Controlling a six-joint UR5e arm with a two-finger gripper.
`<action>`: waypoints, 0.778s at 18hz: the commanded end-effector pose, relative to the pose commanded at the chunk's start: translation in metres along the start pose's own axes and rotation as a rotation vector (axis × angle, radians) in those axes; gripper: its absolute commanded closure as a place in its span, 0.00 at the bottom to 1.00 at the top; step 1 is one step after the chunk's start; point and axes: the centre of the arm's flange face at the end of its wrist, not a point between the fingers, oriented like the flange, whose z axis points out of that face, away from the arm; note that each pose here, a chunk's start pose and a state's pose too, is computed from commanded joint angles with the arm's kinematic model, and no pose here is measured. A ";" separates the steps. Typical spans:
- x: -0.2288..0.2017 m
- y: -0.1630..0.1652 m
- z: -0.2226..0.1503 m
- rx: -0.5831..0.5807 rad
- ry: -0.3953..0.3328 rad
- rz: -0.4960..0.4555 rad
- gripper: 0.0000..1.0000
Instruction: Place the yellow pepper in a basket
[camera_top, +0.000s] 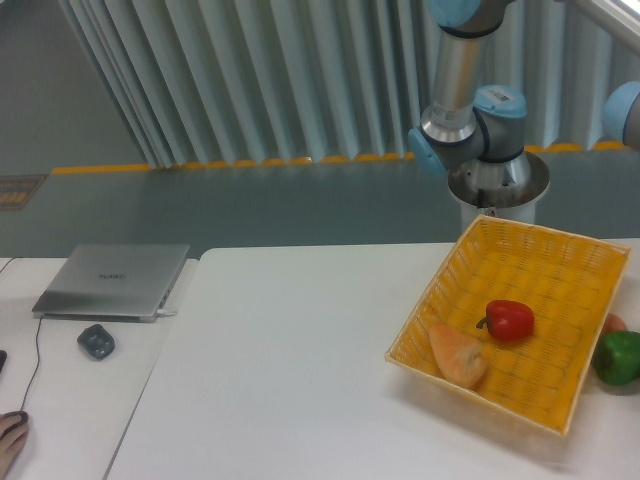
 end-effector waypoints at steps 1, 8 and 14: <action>0.000 0.000 0.000 0.000 0.000 -0.002 0.00; 0.003 -0.005 -0.007 -0.003 -0.010 0.006 0.00; 0.002 0.003 0.003 0.006 -0.001 -0.012 0.00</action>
